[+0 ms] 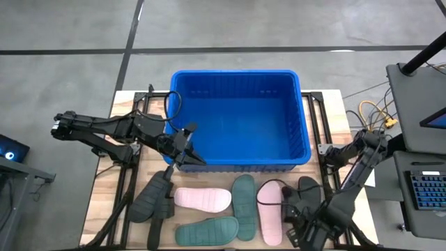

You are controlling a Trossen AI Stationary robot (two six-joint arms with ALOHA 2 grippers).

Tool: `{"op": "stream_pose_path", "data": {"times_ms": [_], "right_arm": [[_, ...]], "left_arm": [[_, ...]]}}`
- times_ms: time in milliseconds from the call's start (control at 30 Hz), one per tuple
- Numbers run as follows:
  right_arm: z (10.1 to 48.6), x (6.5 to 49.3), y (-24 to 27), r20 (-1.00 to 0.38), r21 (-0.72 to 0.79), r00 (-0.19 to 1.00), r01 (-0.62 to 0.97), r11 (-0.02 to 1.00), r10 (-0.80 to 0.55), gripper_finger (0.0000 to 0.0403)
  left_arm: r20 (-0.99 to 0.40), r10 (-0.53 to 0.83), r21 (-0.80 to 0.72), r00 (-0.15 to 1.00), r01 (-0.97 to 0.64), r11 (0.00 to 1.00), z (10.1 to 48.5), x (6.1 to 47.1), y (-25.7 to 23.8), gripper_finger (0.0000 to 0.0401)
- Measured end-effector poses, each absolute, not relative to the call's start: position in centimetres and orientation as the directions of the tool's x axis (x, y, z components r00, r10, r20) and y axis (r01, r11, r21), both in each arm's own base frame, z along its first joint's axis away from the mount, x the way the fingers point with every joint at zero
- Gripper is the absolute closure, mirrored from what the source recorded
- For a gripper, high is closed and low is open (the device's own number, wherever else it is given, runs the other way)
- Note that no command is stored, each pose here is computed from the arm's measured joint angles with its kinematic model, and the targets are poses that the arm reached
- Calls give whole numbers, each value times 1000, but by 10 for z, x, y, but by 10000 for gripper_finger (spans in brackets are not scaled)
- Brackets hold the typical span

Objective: Pick and place slides into bin
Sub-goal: Put the black slide into the bin

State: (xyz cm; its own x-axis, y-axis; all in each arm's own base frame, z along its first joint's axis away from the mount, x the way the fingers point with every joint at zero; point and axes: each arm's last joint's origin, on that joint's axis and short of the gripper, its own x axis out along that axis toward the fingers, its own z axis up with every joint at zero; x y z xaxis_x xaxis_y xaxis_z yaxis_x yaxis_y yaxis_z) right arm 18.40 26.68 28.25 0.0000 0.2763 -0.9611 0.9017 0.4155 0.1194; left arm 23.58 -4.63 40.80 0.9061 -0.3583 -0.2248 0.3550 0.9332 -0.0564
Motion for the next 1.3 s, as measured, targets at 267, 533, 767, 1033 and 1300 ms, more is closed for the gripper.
{"op": "stream_pose_path", "data": {"times_ms": [267,533,767,1033,1300], "right_arm": [[349,174,258,-889,326,117,841,433,442,354],[417,166,240,-840,484,285,779,399,462,359],[464,165,204,-710,680,692,629,378,126,360],[504,169,161,-494,678,857,485,552,-146,361],[538,154,120,-409,656,905,380,652,-116,361]], "left_arm": [[-225,-353,-54,908,351,935,408,236,-46,401],[-207,-328,-44,922,326,944,410,237,-45,401],[-199,-329,-43,923,327,944,410,237,-45,401],[-137,-330,-34,934,329,944,416,238,-46,401],[-82,-331,-24,940,330,944,422,237,-46,401]]}}
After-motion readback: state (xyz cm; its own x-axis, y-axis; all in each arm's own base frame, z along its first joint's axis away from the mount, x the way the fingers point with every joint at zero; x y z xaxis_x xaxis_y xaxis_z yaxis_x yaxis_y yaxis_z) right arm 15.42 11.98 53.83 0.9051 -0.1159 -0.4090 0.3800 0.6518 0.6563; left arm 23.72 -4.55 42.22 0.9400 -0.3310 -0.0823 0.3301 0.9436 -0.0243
